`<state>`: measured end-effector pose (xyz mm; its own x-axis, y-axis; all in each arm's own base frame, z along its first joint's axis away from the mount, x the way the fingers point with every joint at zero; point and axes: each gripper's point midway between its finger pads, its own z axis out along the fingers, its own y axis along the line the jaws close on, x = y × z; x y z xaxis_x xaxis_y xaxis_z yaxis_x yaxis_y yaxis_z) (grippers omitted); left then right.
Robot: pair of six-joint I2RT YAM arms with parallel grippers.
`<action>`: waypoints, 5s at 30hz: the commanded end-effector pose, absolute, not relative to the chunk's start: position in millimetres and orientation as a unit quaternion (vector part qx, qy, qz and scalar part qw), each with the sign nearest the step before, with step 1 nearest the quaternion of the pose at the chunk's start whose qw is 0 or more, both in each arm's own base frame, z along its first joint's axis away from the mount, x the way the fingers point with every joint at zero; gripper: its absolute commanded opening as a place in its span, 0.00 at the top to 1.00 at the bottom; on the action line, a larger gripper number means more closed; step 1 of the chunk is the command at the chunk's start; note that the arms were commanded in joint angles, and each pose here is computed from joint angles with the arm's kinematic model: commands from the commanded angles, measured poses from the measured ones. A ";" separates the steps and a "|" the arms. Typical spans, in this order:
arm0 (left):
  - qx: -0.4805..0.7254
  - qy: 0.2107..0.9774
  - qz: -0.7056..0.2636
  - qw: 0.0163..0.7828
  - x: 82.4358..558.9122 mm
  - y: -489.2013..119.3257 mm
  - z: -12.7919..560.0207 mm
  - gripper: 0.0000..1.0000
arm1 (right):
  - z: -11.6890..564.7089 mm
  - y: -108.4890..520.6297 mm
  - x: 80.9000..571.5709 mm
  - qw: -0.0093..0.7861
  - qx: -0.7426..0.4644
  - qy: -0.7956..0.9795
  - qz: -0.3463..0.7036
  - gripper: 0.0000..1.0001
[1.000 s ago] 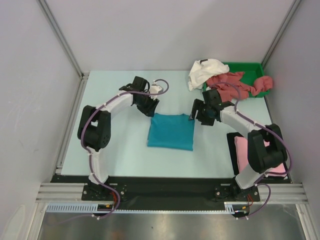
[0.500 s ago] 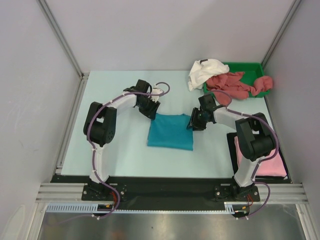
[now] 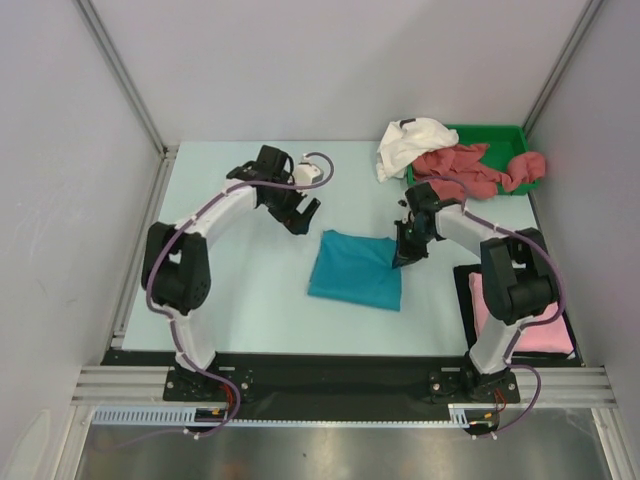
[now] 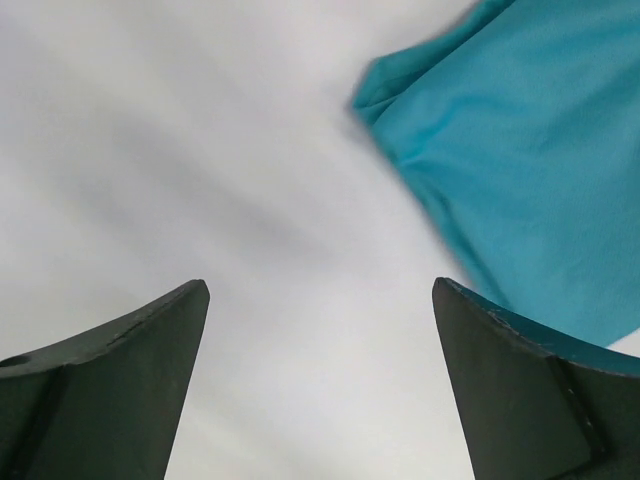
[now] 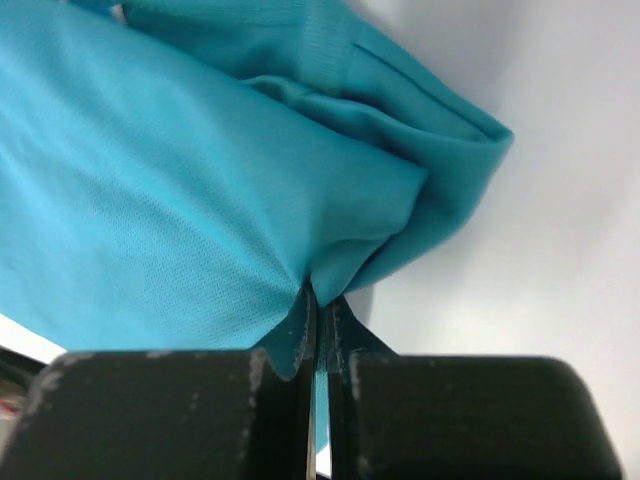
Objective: Fold and stack the t-shirts
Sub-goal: Neatly place the folded tshirt to the corner
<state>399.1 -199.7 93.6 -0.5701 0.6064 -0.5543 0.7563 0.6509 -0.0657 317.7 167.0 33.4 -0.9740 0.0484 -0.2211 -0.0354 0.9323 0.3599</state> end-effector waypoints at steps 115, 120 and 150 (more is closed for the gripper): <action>0.391 0.827 -0.082 0.395 451.3 -138.9 230.3 0.00 | 206.0 -212.3 234.6 0.172 -0.068 0.870 -0.456 0.32; 0.390 0.825 -0.076 0.401 449.9 -133.6 237.6 0.00 | 180.9 -200.3 231.2 0.205 -0.017 0.893 -0.400 0.32; 0.159 0.882 -0.048 0.442 336.2 -16.3 232.5 0.00 | 231.7 24.8 321.6 0.600 0.016 0.798 0.048 0.00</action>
